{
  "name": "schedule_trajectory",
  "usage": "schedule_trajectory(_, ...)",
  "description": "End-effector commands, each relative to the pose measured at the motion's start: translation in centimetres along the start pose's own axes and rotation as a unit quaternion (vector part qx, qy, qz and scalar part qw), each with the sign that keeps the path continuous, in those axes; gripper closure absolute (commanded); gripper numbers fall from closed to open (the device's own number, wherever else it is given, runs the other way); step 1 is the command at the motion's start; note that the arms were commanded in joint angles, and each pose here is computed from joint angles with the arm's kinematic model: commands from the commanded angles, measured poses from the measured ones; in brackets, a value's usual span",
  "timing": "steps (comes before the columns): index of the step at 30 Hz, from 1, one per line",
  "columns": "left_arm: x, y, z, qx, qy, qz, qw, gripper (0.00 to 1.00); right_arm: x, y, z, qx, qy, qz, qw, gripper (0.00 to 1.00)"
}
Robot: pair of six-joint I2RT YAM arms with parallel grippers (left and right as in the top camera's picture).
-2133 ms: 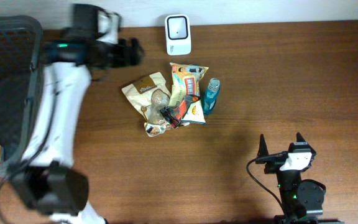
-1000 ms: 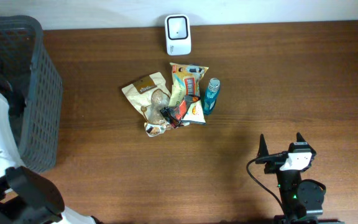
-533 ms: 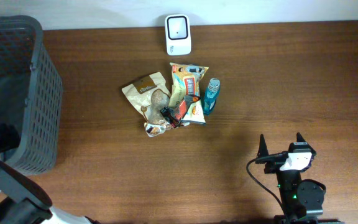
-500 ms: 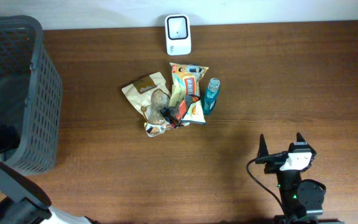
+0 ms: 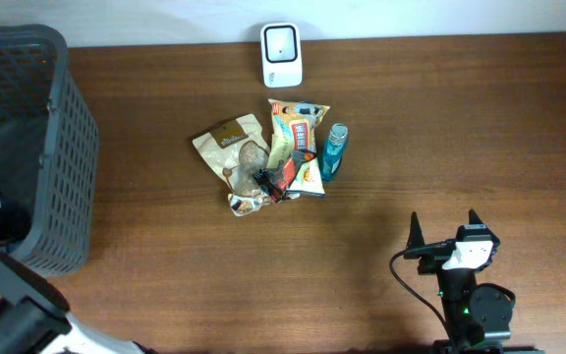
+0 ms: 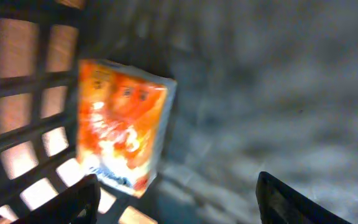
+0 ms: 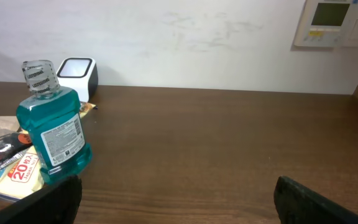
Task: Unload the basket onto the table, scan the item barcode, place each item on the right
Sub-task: 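Grasp the orange box-shaped snack pack in the basket with left gripper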
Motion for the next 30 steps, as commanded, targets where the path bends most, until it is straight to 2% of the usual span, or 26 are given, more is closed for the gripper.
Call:
schedule_trajectory(1, -1.5, -0.4, 0.0, -0.029, 0.012, 0.011, 0.999, 0.21, 0.0, -0.2, 0.3, 0.001, 0.002, 0.004, 1.0, 0.02)
schedule_trajectory(5, -2.7, -0.1, -0.1, -0.045, 0.032, -0.014, 0.998, 0.26, 0.0, -0.2, 0.3, 0.001, 0.002, 0.004, 1.0, 0.02)
schedule_trajectory(10, -3.3, 0.4, -0.7, -0.04, 0.027, -0.041, 0.998, 0.28, 0.0, -0.2, 0.3, 0.001, 0.002, 0.004, 1.0, 0.02)
schedule_trajectory(14, -4.4, 0.3, -0.4, -0.044, 0.05, -0.048, 0.997, 0.43, 0.0, -0.2, 0.3, 0.001, 0.002, 0.004, 1.0, 0.02)
schedule_trajectory(18, -6.3, -0.4, 0.2, -0.053, 0.079, -0.04, 0.995, 0.4, 0.0, -0.2, 0.3, 0.001, 0.002, 0.004, 1.0, 0.02)
schedule_trajectory(20, -6.8, -0.6, 0.2, -0.055, 0.084, -0.036, 0.994, 0.42, 0.0, -0.2, 0.3, 0.001, 0.002, 0.004, 1.0, 0.02)
schedule_trajectory(22, -6.8, -0.6, 0.2, -0.055, 0.084, -0.036, 0.994, 0.69, 0.0, -0.2, 0.3, 0.001, 0.002, 0.004, 1.0, 0.02)
schedule_trajectory(25, -6.8, -0.7, 0.2, -0.056, 0.084, -0.034, 0.994, 0.9, 0.0, -0.2, 0.3, 0.001, 0.002, 0.004, 1.0, 0.02)
schedule_trajectory(28, -6.6, -1.1, 0.1, -0.056, 0.072, -0.008, 0.996, 0.99, 0.0, -0.2, 0.3, 0.001, 0.002, 0.004, 1.0, 0.02)
schedule_trajectory(30, -6.3, -1.3, -0.2, -0.054, 0.058, 0.014, 0.997, 1.0, 0.0, -0.2, 0.3, 0.001, 0.002, 0.004, 1.0, 0.02)
Point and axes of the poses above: each gripper's point midway between its finger pads, its own x axis back along the fingers, its own y axis along the line the jaws close on, z = x × y, the point moved 9 cm from there along x, back along the fingers, and after that the axes turned 10 degrees about -x, right-handed, at the moved point
